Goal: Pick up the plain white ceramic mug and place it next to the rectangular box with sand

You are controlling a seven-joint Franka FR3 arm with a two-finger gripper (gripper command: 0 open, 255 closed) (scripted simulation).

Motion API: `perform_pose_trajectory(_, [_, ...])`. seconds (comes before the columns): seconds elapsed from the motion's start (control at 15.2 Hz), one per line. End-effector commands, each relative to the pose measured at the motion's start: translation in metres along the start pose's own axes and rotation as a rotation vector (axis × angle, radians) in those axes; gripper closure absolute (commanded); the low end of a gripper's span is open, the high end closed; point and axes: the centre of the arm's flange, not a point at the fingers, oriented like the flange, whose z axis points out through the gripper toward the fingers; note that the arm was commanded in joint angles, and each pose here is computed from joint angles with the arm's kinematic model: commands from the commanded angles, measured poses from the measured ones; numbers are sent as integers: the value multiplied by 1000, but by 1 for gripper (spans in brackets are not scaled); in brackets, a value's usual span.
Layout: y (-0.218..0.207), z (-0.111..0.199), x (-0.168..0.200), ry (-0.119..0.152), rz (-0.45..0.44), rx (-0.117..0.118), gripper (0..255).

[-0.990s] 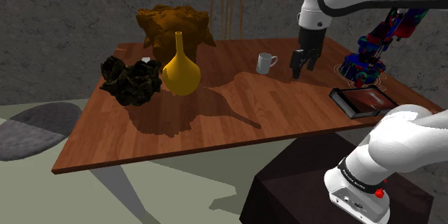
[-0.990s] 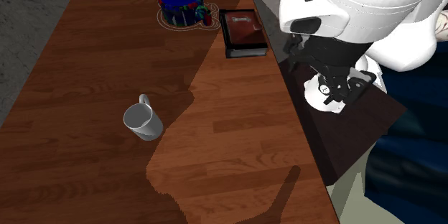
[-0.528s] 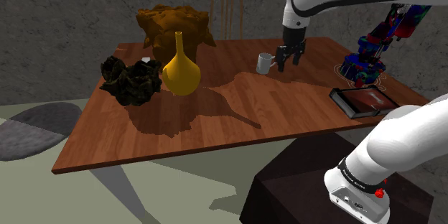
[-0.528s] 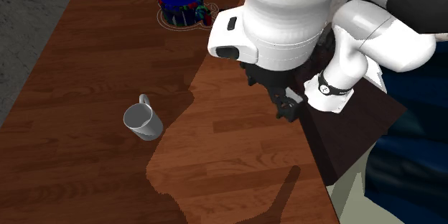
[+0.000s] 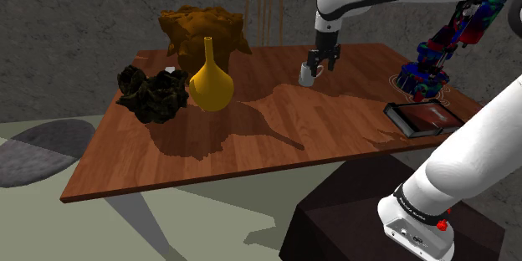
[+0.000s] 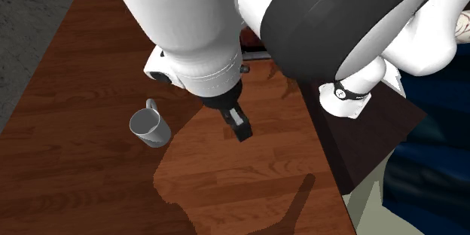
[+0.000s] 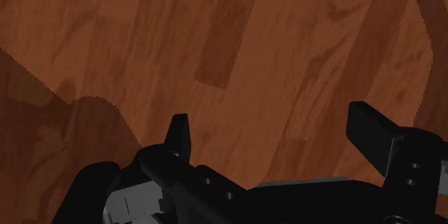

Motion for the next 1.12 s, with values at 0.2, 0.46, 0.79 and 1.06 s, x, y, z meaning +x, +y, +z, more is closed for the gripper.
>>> perform_pose_trajectory(0.2, [25, 15, 59, -4, 34, 3, 0])
perform_pose_trajectory(0.46, [47, 25, 107, -7, 61, 6, 0])
perform_pose_trajectory(0.79, [77, 38, 165, -10, 94, 10, 0])
perform_pose_trajectory(1.06, [98, 46, 203, -12, 116, 12, 0])
